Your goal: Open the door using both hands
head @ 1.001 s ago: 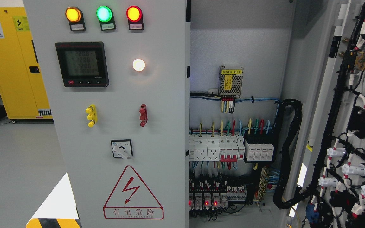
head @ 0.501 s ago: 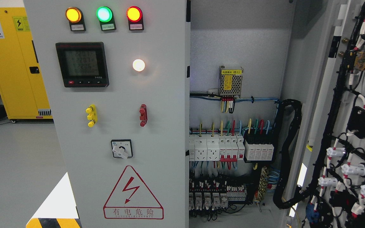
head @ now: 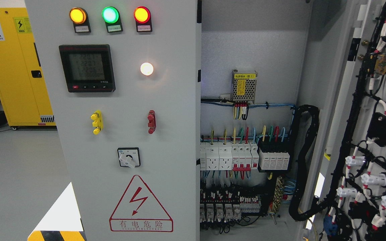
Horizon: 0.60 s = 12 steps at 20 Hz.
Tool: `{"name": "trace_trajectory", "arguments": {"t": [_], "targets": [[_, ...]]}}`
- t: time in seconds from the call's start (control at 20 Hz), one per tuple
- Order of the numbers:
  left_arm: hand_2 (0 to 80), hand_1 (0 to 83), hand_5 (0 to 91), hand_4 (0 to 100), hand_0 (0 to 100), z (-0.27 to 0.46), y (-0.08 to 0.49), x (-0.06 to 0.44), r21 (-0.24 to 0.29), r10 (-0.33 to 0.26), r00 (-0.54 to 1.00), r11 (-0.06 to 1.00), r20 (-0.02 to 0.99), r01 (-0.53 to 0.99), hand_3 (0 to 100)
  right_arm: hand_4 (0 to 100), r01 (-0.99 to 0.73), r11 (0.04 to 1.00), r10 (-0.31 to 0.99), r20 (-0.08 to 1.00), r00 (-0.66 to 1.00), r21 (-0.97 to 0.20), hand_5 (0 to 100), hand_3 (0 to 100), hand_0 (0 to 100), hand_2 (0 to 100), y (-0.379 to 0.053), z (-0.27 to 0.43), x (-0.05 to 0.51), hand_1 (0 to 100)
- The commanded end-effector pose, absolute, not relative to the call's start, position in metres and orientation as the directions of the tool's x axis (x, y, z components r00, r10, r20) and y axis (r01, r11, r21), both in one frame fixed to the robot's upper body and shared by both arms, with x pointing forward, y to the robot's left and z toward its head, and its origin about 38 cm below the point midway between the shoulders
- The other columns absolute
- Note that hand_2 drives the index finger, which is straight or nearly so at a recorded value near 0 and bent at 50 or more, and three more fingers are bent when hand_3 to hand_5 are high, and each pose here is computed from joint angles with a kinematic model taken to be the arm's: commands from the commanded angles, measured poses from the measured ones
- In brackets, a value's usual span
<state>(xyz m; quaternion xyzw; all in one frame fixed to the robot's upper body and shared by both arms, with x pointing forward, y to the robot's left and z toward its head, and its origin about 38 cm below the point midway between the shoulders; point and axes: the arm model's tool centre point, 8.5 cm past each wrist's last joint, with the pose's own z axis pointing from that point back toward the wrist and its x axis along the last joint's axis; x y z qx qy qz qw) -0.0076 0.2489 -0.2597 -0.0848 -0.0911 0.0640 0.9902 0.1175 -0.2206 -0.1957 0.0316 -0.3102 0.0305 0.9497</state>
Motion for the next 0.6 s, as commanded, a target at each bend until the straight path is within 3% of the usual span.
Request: {"name": "trace_trajectory", "arguments": {"t": [0.0, 0.15, 0.3, 0.55], "targets": [[0.0, 55.6, 0.0, 0, 12, -0.259, 0.260, -0.009, -0.150, 0.142, 0.975, 0.982, 0.171, -0.116, 0, 0, -0.146, 0.989, 0.016, 0.952, 0.307, 0.030, 0, 0, 0, 4, -0.207, -0.017, 0.219, 50], [0.0, 55.6, 0.0, 0, 12, -0.259, 0.261, -0.009, -0.139, 0.141, 0.975, 0.983, 0.172, -0.118, 0, 0, -0.155, 0.987, -0.003, 0.981, 0.194, 0.034, 0, 0, 0, 4, -0.202, 0.022, 0.229, 50], [0.0, 55.6, 0.0, 0, 12, -0.260, 0.265, -0.009, -0.095, 0.146, 0.974, 0.987, 0.174, -0.131, 0, 0, -0.162, 0.986, -0.031, 0.997, 0.077, 0.043, 0, 0, 0, 4, -0.196, 0.057, 0.231, 50], [0.0, 55.6, 0.0, 0, 12, -0.260, 0.263, -0.007, -0.103, 0.141, 0.975, 0.987, 0.174, -0.124, 0, 0, -0.182, 0.982, -0.061, 0.994, -0.086, 0.044, 0, 0, 0, 4, -0.190, 0.098, 0.232, 50]]}}
